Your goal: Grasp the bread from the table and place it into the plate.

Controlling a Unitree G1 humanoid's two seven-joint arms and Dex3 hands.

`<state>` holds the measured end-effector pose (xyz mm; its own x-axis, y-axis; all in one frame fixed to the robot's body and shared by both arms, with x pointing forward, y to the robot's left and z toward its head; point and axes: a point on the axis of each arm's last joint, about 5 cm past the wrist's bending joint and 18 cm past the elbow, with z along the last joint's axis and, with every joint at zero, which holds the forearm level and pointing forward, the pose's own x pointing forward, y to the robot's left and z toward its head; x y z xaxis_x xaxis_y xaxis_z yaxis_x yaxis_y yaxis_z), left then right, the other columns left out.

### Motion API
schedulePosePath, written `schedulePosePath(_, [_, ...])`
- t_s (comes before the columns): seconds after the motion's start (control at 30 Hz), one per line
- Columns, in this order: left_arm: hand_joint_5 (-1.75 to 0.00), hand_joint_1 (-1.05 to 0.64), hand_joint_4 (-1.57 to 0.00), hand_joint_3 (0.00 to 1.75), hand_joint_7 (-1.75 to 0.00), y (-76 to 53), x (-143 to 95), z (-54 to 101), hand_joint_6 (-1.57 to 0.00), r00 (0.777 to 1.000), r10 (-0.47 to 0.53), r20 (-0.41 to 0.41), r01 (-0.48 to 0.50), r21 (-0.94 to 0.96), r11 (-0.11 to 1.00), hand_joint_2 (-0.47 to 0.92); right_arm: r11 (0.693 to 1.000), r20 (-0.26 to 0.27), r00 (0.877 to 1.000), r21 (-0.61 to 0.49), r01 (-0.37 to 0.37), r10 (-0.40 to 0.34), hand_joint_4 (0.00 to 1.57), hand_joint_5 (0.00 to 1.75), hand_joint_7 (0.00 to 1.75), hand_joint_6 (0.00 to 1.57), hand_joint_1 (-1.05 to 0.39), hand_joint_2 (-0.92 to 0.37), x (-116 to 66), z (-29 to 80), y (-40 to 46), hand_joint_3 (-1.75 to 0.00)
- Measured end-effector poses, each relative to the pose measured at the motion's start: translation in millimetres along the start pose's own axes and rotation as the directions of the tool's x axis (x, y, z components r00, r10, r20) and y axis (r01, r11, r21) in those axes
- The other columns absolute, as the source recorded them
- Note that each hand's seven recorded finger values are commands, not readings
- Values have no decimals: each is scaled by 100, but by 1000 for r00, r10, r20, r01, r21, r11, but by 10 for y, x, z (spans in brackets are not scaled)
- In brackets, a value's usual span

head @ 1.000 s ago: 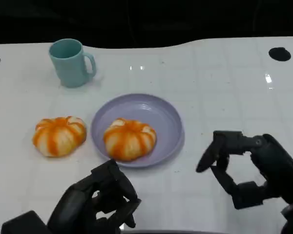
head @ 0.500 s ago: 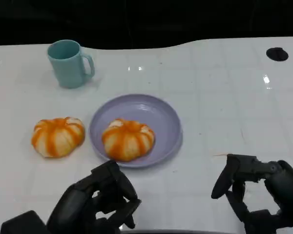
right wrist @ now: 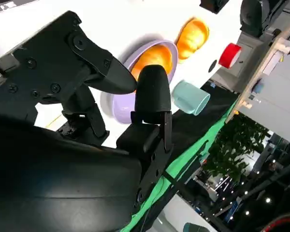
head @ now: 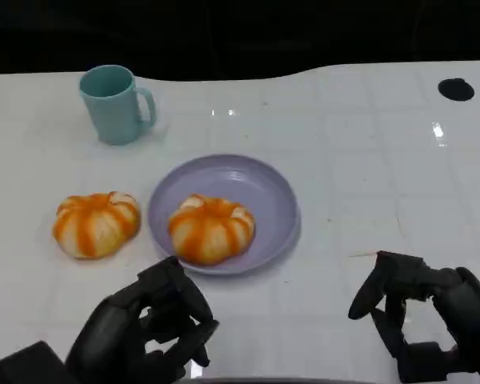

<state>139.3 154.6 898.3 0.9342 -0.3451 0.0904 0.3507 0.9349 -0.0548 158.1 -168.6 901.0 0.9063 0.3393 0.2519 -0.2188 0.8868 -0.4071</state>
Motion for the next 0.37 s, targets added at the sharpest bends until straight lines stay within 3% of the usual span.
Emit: schedulePosePath(0.37, [-175, -55, -68, 40, -174, 40, 9, -11, -47, 1000, 10, 19, -10, 13, 1000, 92, 1000, 17, 1000, -10, 13, -12, 93, 175, 146, 81, -6, -28, 14, -1, 35, -144])
